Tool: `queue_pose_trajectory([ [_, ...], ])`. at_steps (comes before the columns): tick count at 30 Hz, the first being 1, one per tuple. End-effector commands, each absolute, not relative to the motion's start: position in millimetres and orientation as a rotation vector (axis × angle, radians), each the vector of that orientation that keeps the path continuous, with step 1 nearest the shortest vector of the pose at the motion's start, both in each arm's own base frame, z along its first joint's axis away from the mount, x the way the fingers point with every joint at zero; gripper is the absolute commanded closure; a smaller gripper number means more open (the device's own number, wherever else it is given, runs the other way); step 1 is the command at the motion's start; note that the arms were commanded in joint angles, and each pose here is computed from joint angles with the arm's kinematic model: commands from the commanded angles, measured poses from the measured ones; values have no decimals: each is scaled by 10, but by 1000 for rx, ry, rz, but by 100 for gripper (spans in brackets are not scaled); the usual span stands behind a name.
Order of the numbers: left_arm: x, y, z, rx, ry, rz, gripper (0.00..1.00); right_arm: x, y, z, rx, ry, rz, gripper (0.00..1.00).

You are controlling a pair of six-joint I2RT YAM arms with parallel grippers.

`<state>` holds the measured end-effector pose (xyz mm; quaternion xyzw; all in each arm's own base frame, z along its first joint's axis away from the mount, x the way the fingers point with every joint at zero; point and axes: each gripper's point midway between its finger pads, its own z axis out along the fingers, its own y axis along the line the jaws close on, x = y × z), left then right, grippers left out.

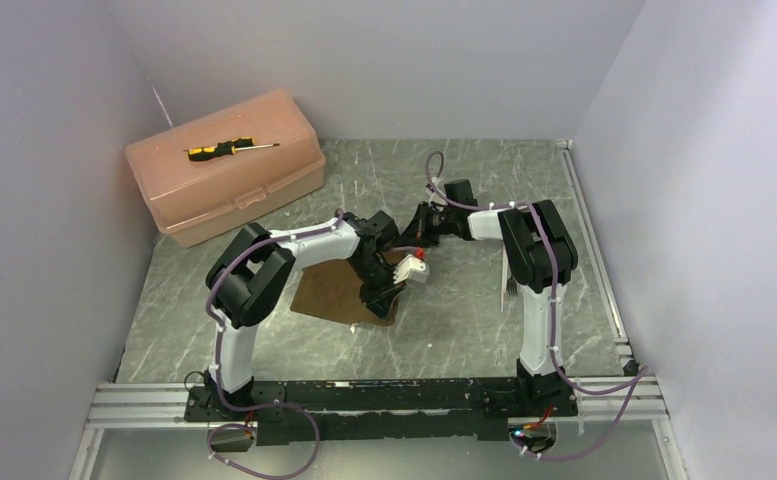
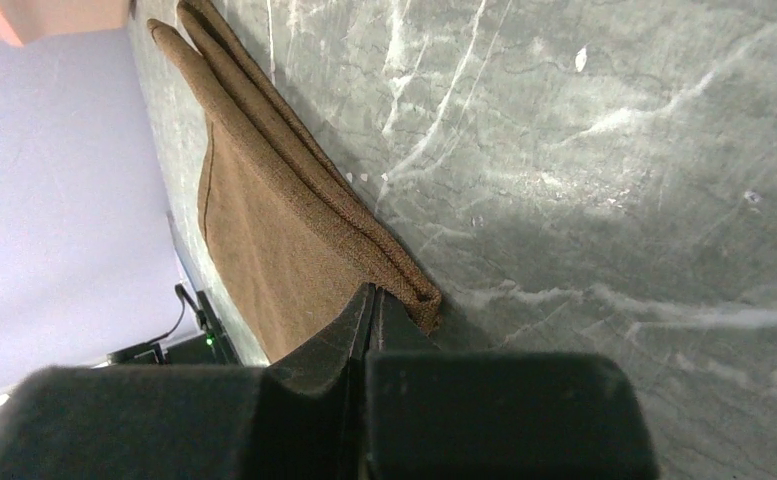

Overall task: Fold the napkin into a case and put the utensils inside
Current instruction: Smooth out the upper triangle-folded napkin at the center of the board.

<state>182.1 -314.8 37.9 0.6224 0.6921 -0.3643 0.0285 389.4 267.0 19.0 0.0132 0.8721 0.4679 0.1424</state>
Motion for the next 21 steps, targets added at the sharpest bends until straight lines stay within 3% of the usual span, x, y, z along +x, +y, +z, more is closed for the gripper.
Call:
queue_pose_trajectory([
  [1,1804,-3241,299,1970,2073,-1135,89,3997,2626,123,61,2511,1302,100],
  [8,1735,-3165,87,2025,2129,-1105,85,3978,2575,142,80,2496,1257,100],
  [13,1787,-3199,352,2001,2124,-1099,63,4052,2590,503,6,2418,1229,98],
  [18,1973,-3224,1099,1882,2015,-1106,43,4008,2649,1029,-134,2300,1188,78],
  [21,2107,-3118,1517,1807,1973,-1095,24,3929,2629,1311,-205,2223,1129,63],
])
